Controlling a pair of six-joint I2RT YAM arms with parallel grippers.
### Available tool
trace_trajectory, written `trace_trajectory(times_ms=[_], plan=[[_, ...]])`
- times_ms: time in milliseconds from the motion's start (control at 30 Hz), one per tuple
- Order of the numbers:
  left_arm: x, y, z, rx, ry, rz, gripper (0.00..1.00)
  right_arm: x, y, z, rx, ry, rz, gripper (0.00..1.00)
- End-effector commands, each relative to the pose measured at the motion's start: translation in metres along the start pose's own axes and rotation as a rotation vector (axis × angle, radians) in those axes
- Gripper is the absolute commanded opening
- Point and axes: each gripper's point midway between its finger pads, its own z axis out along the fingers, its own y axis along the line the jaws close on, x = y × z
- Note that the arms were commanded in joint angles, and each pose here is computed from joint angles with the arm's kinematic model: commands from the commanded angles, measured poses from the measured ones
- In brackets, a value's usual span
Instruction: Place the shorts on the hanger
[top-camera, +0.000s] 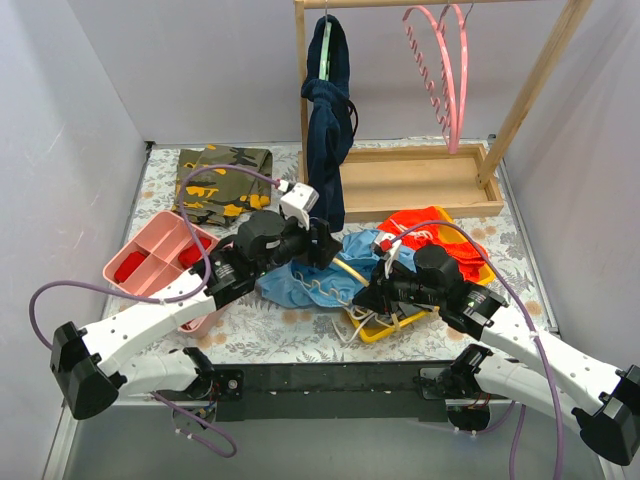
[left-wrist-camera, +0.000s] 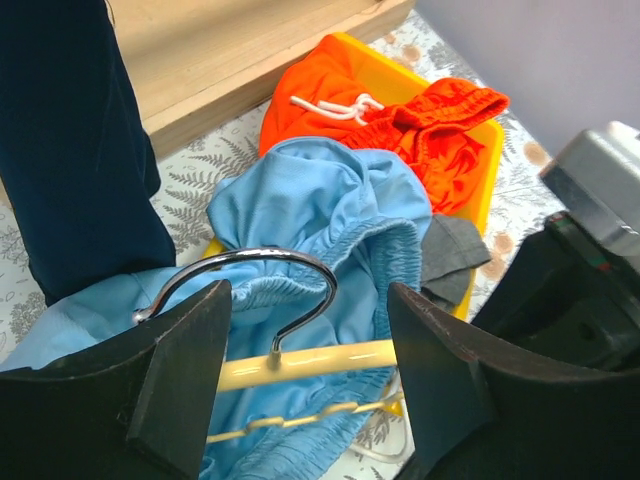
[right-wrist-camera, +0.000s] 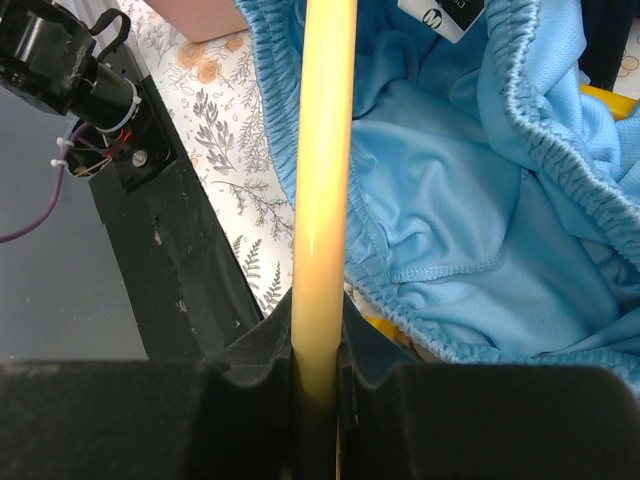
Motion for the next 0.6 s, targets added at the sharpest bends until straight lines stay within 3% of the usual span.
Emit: trace_trajectory(times_ms=[0, 133, 167, 267, 300, 333, 400, 433, 567], plan=[[0.005, 0.012, 0.011, -0.085, -0.027, 0.047, 0.60, -0.029, 0.010, 0.000, -0.035, -0.108, -0.064, 0.01], [0.010, 0.016, 0.013, -0.103, -0.033, 0.055, 0.37, -0.028, 0.009, -0.001, -0.031, -0.106, -0.069, 0.01], [0.010, 0.017, 0.013, -0.107, -0.037, 0.058, 0.17, -0.029, 0.009, -0.001, -0.032, -0.104, -0.070, 0.01], [0.006, 0.021, 0.011, -0.135, -0.060, 0.066, 0.00, -0.029, 0.008, -0.002, -0.019, -0.096, -0.070, 0.01], [0.005, 0.021, 0.010, -0.137, -0.068, 0.074, 0.00, -0.034, 0.005, -0.004, 0.007, -0.105, -0.069, 0.01], [0.004, 0.023, 0.009, -0.149, -0.077, 0.079, 0.00, -0.031, 0.002, -0.005, 0.028, -0.084, -0.056, 0.07], [0.002, 0.024, 0.006, -0.158, -0.084, 0.098, 0.00, -0.034, -0.007, -0.009, 0.099, -0.082, -0.032, 0.26], [0.001, 0.026, 0.005, -0.170, -0.089, 0.103, 0.00, -0.046, -0.006, -0.014, 0.118, -0.102, -0.029, 0.41], [0.001, 0.030, 0.001, -0.188, -0.099, 0.105, 0.00, -0.066, -0.023, -0.038, 0.291, -0.133, 0.033, 0.56]])
